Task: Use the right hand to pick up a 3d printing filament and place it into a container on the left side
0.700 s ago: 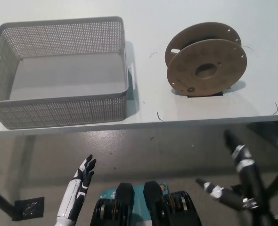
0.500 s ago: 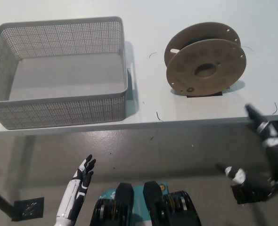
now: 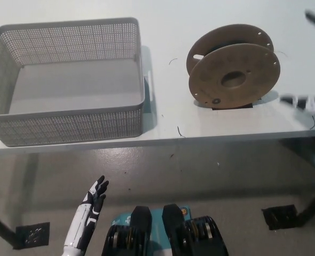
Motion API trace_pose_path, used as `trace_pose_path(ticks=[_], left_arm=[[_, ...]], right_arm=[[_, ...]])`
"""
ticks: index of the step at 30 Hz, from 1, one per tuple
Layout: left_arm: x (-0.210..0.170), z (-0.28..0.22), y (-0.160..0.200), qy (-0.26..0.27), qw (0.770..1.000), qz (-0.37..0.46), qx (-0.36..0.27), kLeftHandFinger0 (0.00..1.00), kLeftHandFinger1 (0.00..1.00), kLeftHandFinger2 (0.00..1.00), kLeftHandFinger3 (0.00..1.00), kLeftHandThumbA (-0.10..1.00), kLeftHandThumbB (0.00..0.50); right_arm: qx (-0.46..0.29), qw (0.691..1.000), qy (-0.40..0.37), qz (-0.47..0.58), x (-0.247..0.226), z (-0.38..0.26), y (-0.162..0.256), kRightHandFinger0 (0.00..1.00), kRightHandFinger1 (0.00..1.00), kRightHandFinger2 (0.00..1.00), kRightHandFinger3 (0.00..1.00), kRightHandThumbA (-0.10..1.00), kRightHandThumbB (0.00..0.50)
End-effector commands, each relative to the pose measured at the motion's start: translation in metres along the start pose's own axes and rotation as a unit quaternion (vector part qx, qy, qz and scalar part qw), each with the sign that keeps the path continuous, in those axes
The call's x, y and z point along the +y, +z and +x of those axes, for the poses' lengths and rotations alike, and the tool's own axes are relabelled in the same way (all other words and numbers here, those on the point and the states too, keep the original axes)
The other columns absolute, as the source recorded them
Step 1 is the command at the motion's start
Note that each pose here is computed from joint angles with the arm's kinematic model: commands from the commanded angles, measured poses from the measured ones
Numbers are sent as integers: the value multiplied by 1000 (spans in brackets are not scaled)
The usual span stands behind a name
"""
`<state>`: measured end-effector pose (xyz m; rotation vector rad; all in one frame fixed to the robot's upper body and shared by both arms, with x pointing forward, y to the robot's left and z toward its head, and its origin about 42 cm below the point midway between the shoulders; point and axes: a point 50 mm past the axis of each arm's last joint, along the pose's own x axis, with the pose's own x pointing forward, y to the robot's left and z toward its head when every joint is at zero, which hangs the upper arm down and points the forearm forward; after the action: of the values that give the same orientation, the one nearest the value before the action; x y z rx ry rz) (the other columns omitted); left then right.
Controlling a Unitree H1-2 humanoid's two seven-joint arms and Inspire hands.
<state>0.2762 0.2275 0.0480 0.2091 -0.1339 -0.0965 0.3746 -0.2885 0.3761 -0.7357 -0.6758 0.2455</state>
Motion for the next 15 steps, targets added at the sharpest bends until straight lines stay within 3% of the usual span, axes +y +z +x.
trace_pose_path(ticks=[1, 9, 15], left_arm=[[6, 12, 18, -6, 998, 17, -59, 1000, 1000, 1000, 1000, 1000, 213], [7, 15, 18, -7, 998, 13, -56, 1000, 1000, 1000, 1000, 1000, 248], [6, 13, 17, -11, 998, 21, -57, 1000, 1000, 1000, 1000, 1000, 234]], right_arm=[[99, 987, 94, -86, -90, 99, 36, 1000, 1000, 1000, 1000, 1000, 424], [143, 968, 145, -146, -100, 174, 33, 1000, 1000, 1000, 1000, 1000, 424], [165, 955, 178, -170, -81, 213, 33, 1000, 1000, 1000, 1000, 1000, 471]])
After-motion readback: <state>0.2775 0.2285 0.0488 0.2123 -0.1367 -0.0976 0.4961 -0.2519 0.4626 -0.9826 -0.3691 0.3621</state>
